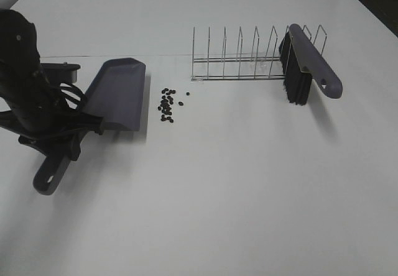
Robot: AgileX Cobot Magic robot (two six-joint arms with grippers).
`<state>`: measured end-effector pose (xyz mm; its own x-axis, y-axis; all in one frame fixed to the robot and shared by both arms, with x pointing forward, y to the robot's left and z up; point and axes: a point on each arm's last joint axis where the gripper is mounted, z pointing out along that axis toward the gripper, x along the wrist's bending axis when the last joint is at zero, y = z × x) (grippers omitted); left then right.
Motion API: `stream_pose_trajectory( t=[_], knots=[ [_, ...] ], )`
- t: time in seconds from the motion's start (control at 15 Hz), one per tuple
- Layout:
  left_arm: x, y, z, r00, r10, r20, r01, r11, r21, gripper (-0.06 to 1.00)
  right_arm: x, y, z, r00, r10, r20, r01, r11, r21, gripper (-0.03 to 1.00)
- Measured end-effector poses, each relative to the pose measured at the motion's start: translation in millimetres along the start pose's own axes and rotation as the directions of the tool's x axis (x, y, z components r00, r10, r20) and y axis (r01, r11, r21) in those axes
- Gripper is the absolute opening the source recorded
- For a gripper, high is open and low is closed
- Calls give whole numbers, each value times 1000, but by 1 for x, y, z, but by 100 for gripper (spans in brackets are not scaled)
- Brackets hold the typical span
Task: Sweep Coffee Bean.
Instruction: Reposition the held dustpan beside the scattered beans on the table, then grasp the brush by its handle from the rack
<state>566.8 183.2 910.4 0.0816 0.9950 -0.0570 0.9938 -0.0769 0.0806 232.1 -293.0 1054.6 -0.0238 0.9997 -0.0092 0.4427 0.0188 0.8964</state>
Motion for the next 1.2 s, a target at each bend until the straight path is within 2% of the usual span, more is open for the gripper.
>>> stream_pose_trajectory(
  t=[0.13,1.0,1.2],
  knots=[
    [1,0,-11,1000,7,-5,-8,1000,-25,32,0,0,0,1000,0,0,0,1000,0,71],
    [1,-1,-12,1000,12,-12,-12,1000,-18,32,-2,3,1,1000,-10,19,10,1000,0,71],
    [1,-1,-12,1000,11,-12,-11,1000,-18,32,-6,43,12,998,-21,55,30,987,-158,71]
  ],
)
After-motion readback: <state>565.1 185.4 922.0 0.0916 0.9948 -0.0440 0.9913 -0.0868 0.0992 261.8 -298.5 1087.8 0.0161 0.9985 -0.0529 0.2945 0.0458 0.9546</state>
